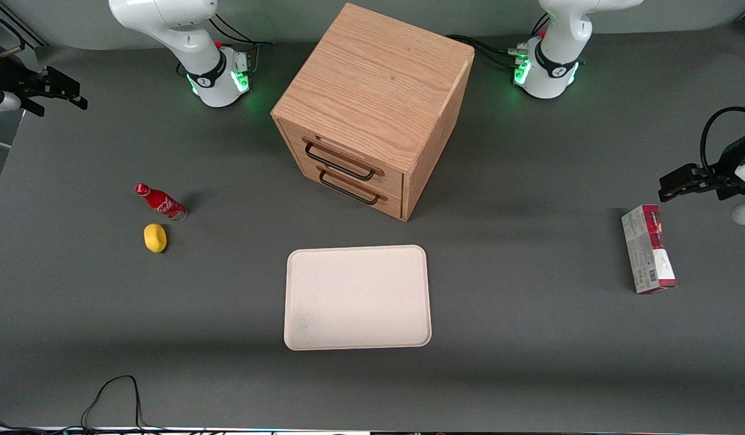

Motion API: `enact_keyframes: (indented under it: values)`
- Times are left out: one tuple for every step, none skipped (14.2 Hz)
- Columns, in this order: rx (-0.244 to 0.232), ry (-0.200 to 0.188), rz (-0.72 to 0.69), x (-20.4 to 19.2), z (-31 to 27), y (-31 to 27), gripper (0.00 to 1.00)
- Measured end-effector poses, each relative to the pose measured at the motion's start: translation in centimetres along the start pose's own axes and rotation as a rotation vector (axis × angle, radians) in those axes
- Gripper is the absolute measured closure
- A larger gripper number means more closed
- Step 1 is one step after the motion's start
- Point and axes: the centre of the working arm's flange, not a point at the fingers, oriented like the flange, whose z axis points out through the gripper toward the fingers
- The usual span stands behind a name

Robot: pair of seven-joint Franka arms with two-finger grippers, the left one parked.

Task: Place coke bottle on tray

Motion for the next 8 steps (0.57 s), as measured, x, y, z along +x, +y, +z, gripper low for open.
enact_keyframes:
  values:
    - [-0.002, -0.003, -0.004, 0.15, 0.14, -0.18, 0.0]
    - [-0.003, -0.004, -0.006, 0.28, 0.24, -0.29, 0.0]
    - [-0.004, -0.005, -0.007, 0.37, 0.33, -0.32, 0.0]
    - [-0.004, -0.005, -0.007, 0.44, 0.4, -0.32, 0.0]
    - [-0.005, -0.002, -0.007, 0.51, 0.43, -0.32, 0.0]
    - [-0.006, 0.001, -0.007, 0.55, 0.46, -0.31, 0.0]
    - [-0.006, 0.001, -0.007, 0.56, 0.5, -0.32, 0.0]
    - [-0.006, 0.001, -0.007, 0.56, 0.52, -0.32, 0.0]
